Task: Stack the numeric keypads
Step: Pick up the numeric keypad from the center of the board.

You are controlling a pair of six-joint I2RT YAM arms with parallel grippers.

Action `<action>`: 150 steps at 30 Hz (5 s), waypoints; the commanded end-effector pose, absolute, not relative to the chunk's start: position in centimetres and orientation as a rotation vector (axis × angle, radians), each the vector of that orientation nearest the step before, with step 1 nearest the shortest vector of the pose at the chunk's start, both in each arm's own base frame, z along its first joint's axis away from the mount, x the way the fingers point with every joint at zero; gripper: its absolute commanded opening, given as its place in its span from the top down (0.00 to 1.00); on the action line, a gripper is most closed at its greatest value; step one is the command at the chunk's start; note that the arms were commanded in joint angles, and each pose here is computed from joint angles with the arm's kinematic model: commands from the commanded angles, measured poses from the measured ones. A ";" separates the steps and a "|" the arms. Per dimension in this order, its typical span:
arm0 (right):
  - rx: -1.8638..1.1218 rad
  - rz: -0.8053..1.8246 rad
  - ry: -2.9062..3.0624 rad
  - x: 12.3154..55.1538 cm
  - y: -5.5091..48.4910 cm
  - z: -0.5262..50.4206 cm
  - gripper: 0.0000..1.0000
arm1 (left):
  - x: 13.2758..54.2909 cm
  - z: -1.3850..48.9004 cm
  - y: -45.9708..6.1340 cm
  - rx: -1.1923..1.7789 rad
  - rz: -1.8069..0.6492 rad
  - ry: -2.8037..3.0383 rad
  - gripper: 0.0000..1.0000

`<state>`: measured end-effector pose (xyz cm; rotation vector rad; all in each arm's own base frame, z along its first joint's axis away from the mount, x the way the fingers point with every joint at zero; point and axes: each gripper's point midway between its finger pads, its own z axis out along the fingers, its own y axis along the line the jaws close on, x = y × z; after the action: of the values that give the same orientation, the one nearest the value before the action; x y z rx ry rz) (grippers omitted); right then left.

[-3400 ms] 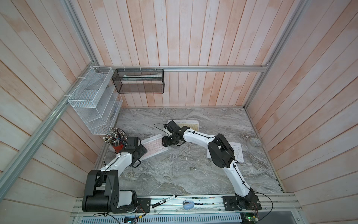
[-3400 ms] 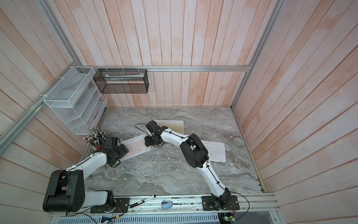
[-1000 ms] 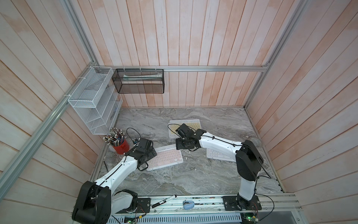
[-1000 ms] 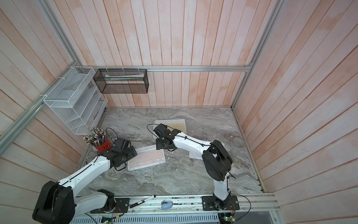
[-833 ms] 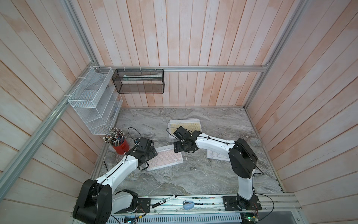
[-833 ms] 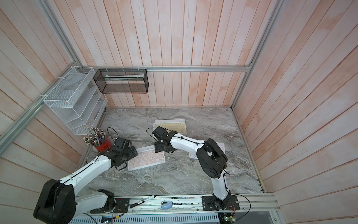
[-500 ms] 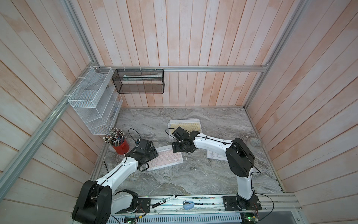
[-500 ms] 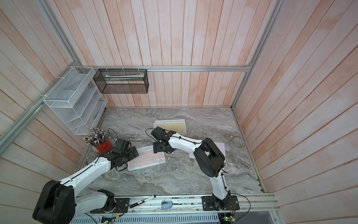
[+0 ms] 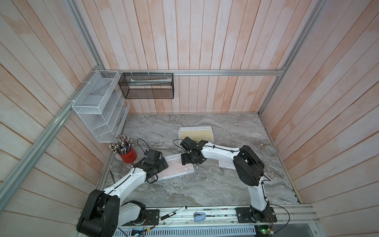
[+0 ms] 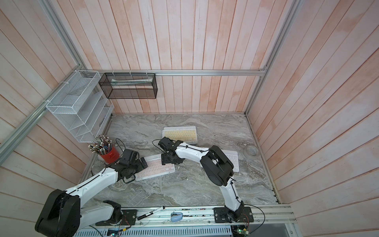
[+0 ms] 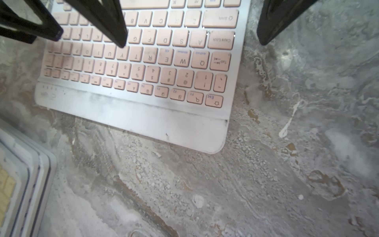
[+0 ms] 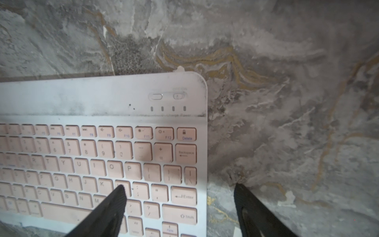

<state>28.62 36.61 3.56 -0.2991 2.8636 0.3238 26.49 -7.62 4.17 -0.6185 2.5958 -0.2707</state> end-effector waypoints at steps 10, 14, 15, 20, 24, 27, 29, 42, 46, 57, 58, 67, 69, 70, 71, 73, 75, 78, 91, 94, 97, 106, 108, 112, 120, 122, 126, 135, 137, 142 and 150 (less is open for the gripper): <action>-0.284 0.290 2.913 28.0 36.9 2.6 0.16 | 26.3 3.0 -7.7 -0.576 -0.256 2.640 0.00; -0.283 0.272 2.921 27.9 37.1 2.5 0.16 | 26.1 2.7 -7.9 -0.557 -0.261 2.659 0.00; -0.286 0.262 2.922 27.9 37.1 2.4 0.16 | 26.1 2.7 -7.9 -0.553 -0.260 2.664 0.00; -0.283 0.246 2.924 27.7 37.4 2.2 0.16 | 25.7 2.4 -7.9 -0.535 -0.230 2.710 0.00; -0.276 0.236 2.925 27.7 37.3 2.2 0.16 | 25.3 2.3 -7.8 -0.526 -0.207 2.758 0.00; -0.269 0.237 2.924 27.7 37.3 2.1 0.16 | 25.1 2.3 -8.3 -0.522 -0.233 2.781 0.00; -0.270 0.239 2.927 27.6 37.3 2.0 0.16 | 24.9 2.2 -8.4 -0.526 -0.241 2.798 0.00; -0.295 0.289 2.929 27.2 37.9 1.9 0.16 | 24.9 1.9 -9.2 -0.520 -0.284 2.830 0.00; -0.306 0.299 2.930 27.1 38.2 1.8 0.17 | 24.9 1.8 -9.3 -0.511 -0.292 2.833 0.00; -0.350 0.331 2.924 26.9 39.0 2.2 0.16 | 24.9 1.7 -9.9 -0.483 -0.338 2.829 0.00; -0.357 0.338 2.923 26.9 39.1 2.3 0.17 | 24.9 1.8 -10.0 -0.479 -0.344 2.829 0.00; -0.394 0.386 2.929 26.6 39.6 1.9 0.17 | 24.9 1.7 -10.6 -0.457 -0.400 2.821 0.00; -0.396 0.420 2.921 26.7 39.8 2.1 0.17 | 24.8 1.8 -10.8 -0.453 -0.410 2.817 0.00; -0.397 0.447 2.915 26.7 39.9 2.3 0.17 | 24.8 2.0 -10.9 -0.446 -0.419 2.812 0.00; -0.398 0.484 2.908 26.7 40.0 2.5 0.17 | 24.8 2.0 -10.9 -0.443 -0.423 2.811 0.00; -0.389 0.560 2.892 26.7 40.1 2.9 0.17 | 24.8 2.1 -11.0 -0.435 -0.435 2.807 0.00; -0.373 0.652 2.880 26.7 40.1 3.3 0.17 | 24.8 2.2 -11.1 -0.428 -0.447 2.805 0.00; -0.328 0.834 2.847 26.6 40.0 4.0 0.18 | 24.8 2.2 -11.3 -0.419 -0.462 2.802 0.00; -0.164 1.417 2.655 26.6 39.1 7.6 0.27 | 24.5 2.3 -11.3 -0.414 -0.487 2.786 0.00; -0.122 1.534 2.604 26.5 38.9 8.3 0.31 | 24.3 2.3 -11.1 -0.418 -0.488 2.783 0.00; -0.117 1.577 2.575 26.4 38.7 8.8 0.34 | 24.2 2.4 -11.0 -0.424 -0.496 2.778 0.00; -0.107 1.616 2.533 26.2 38.1 9.9 0.42 | 24.0 2.6 -10.8 -0.432 -0.502 2.769 0.00; -0.108 1.615 2.529 26.1 37.9 10.0 0.44 | 24.0 2.6 -10.8 -0.431 -0.503 2.765 0.00; -0.108 1.611 2.534 26.0 37.7 9.9 0.53 | 24.1 2.8 -10.7 -0.434 -0.499 2.756 0.00; -0.102 1.598 2.537 26.1 37.4 9.7 0.71 | 24.3 3.3 -10.8 -0.436 -0.525 2.727 0.00; -0.095 1.592 2.539 26.2 37.1 9.6 0.77 | 24.4 3.5 -10.9 -0.436 -0.538 2.716 0.00; -0.091 1.593 2.533 26.3 36.9 9.7 0.87 | 24.9 4.2 -11.2 -0.436 -0.582 2.675 0.00; -0.059 1.618 2.479 26.9 35.0 11.7 1.00 | 27.8 9.1 -11.3 -0.435 -0.674 2.476 0.00; -0.053 1.623 2.446 27.3 34.1 12.9 1.00 | 28.7 11.1 -11.8 -0.406 -0.720 2.415 0.00; -0.014 1.640 2.342 28.5 30.9 16.7 1.00 | 31.0 15.3 -13.5 -0.331 -0.833 2.323 0.00; 0.043 1.671 2.179 31.0 26.7 22.3 1.00 | 34.2 19.4 -16.8 -0.259 -1.076 2.192 0.00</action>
<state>31.07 26.83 19.92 0.0954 2.2307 1.6057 32.92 -15.20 16.80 -0.3113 2.2741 -0.9438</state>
